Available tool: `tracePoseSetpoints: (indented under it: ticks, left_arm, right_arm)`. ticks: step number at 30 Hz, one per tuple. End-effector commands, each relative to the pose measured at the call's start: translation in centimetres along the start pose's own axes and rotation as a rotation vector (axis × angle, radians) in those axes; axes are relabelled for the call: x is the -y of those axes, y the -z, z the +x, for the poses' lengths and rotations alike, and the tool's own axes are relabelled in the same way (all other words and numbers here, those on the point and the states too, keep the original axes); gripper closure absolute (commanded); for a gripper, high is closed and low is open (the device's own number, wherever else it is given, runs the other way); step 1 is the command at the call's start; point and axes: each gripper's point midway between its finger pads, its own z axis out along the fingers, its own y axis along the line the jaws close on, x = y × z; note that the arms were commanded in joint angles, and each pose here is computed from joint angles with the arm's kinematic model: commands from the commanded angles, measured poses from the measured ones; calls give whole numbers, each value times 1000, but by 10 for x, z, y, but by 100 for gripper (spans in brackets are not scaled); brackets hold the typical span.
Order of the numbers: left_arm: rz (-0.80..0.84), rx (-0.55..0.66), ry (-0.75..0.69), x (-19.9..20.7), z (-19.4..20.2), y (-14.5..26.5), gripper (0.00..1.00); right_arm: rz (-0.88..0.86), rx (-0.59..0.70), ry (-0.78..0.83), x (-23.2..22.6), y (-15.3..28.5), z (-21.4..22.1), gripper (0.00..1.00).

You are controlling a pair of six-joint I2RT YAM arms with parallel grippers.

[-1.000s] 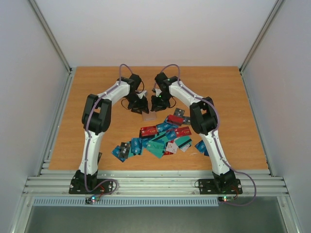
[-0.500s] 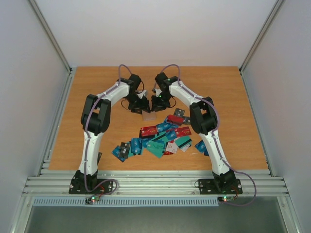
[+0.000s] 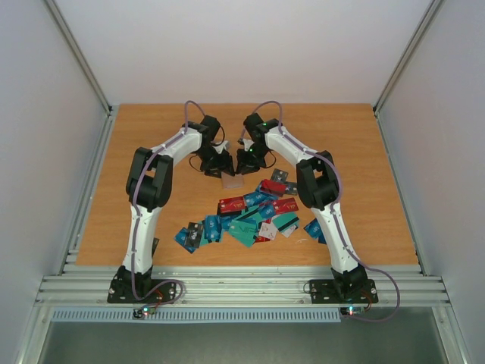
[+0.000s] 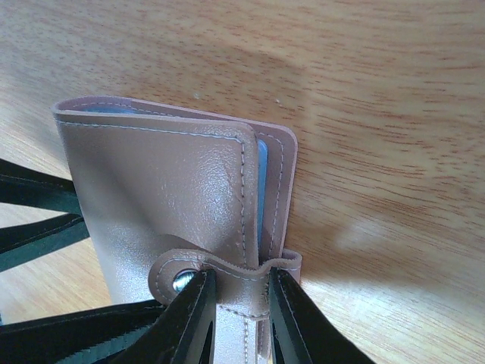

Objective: Put the credit cards into the card holder

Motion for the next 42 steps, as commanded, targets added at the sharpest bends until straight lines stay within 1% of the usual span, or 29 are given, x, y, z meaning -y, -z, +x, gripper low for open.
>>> tracePoseSetpoints:
  ticks: [1, 6, 10, 17, 21, 28, 31, 34, 37, 42]
  left_arm:
    - [29, 73, -40, 12, -21, -2, 45]
    - [-17, 58, -26, 0, -20, -12, 53]
    - [-17, 42, -16, -5, -19, -22, 56]
    - [12, 41, 0, -3, -25, -28, 49]
    - [37, 28, 14, 0, -26, -32, 50]
    - [47, -2, 29, -4, -19, -42, 62]
    - [54, -11, 31, -4, -17, -44, 64]
    - [64, -14, 31, -4, -18, -45, 68]
    - [71, -21, 34, -3, -17, -47, 74]
    - [58, -31, 35, -7, -15, -49, 77]
  right_arm:
    - [27, -131, -46, 16, -37, 28, 79]
    - [18, -133, -50, 15, -39, 28, 79]
    - [5, -134, -52, 13, -39, 28, 79]
    - [-29, -127, -50, 4, -37, 26, 79]
    - [-41, -118, -56, -2, -31, 23, 79]
    - [-88, -96, -63, -20, -18, 13, 78]
    - [-98, -93, -74, -22, -18, 11, 78]
    - [-85, -102, -89, -20, -22, 11, 78]
    - [-59, -114, -106, -17, -26, 12, 79]
    - [-71, -88, -110, -25, -16, 8, 79]
